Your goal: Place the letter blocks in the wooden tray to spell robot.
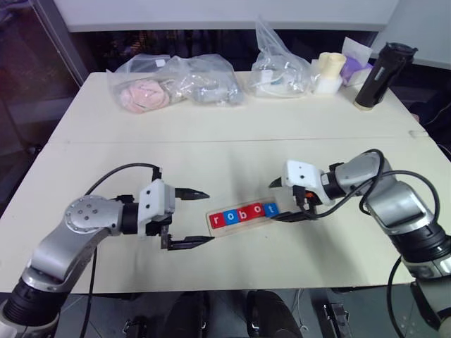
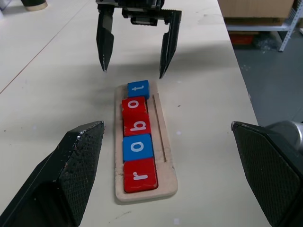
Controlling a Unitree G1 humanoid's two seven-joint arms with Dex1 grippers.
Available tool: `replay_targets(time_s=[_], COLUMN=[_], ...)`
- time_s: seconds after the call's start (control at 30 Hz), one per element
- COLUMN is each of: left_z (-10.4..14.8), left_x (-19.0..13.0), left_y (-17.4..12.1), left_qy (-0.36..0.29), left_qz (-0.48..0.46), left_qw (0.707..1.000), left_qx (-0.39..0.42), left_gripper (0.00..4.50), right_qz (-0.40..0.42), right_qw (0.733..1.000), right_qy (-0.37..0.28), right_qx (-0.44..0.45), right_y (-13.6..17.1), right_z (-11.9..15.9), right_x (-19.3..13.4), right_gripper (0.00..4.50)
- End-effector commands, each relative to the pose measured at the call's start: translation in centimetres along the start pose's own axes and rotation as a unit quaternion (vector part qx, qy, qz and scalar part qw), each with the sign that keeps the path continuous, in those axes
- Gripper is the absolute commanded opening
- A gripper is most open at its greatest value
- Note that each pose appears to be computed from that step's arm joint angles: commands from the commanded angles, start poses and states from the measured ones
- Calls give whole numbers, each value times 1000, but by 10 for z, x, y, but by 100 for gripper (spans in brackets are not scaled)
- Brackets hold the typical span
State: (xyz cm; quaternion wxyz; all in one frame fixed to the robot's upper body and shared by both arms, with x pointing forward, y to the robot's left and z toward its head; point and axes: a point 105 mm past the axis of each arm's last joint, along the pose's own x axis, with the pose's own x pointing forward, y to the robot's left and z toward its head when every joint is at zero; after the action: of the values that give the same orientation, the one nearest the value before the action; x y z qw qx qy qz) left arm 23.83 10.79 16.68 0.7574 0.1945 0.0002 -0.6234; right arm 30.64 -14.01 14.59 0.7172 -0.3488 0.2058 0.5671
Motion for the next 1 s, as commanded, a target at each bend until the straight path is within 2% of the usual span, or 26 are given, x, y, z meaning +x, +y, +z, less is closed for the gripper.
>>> replay_targets(time_s=[0.03,0.37,1.0], left_z=[9,10,11], left_x=[0,-2,-1], left_y=[0,0,-4], left_qy=[-10,-6,-7], left_qz=[-4,-3,0], left_qw=[1000,1000,1000], left_qx=[17,18,14], left_gripper=[450,450,450], right_qz=[-10,-31,-36], right_qw=[1000,999,999], right_qy=[5,28,15], right_qx=[-4,9,-16], right_y=[-1,-12,-26], right_z=[-6,-34,-23], right_x=[0,10,16], right_gripper=[440,440,440])
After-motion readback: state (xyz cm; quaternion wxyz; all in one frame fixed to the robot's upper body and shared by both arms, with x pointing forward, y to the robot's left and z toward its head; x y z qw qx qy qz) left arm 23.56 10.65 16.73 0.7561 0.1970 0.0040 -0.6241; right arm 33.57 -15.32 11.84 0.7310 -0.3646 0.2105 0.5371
